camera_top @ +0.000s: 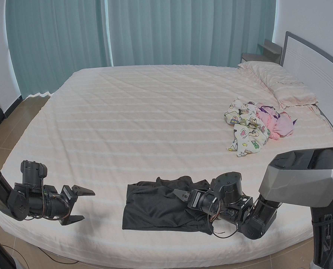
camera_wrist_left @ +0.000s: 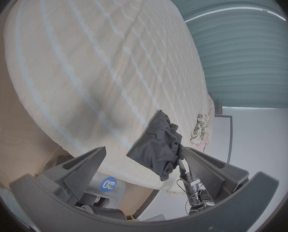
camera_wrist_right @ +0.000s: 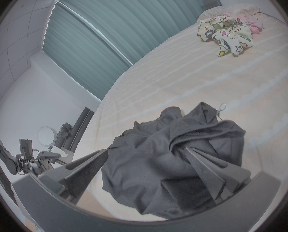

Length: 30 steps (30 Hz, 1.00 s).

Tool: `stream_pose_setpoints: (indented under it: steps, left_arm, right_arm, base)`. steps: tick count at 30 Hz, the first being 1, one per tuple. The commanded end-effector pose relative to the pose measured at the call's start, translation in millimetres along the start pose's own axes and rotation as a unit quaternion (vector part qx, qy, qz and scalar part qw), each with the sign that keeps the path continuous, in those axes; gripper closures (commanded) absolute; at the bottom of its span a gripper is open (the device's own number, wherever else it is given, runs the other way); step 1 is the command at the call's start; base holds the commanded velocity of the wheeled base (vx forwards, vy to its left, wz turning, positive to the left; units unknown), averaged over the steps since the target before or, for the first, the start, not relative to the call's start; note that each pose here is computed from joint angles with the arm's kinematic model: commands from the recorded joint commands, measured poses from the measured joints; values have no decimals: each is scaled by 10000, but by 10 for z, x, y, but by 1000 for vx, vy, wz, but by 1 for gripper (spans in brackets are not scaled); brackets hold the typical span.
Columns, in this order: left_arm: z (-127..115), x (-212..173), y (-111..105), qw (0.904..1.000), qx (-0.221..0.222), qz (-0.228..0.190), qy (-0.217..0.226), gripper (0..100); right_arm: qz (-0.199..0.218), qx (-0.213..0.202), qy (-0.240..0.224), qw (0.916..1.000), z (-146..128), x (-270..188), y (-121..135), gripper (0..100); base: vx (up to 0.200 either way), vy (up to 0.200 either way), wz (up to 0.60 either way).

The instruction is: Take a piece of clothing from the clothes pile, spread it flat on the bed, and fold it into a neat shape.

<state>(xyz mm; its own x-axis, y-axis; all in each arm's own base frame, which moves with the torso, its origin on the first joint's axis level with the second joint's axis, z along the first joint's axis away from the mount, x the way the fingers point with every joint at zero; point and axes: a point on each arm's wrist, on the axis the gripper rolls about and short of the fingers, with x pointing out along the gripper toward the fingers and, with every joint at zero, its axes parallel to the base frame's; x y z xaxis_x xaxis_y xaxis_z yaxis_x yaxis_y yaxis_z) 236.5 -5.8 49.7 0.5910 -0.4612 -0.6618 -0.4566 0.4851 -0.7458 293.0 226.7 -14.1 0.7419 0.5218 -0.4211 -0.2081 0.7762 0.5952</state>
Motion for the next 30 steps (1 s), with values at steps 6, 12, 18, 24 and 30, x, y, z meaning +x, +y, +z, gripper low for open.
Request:
stream_pose_setpoints:
  steps: [6,12,18,24,30]
  left_arm:
    - [-4,20,22,10000,-30,45,30,0]
    - [0,29,26,10000,-29,61,31,0]
    - [0,32,28,10000,-33,67,35,0]
    - [0,32,28,10000,-33,67,35,0]
    - [0,35,30,10000,-29,72,39,0]
  right_arm:
    - [-133,-145,-186,9996,131,1,-99,0]
    - [-263,-262,-62,9993,73,-16,-172,0]
    - [-356,-288,-55,9989,55,98,-271,0]
    - [-586,-212,-252,9977,211,152,-467,100]
    - [-773,-56,-527,9956,438,96,-638,100]
  base:
    - [0,0,0]
    - [0,0,0]
    - [0,0,0]
    - [0,0,0]
    - [0,0,0]
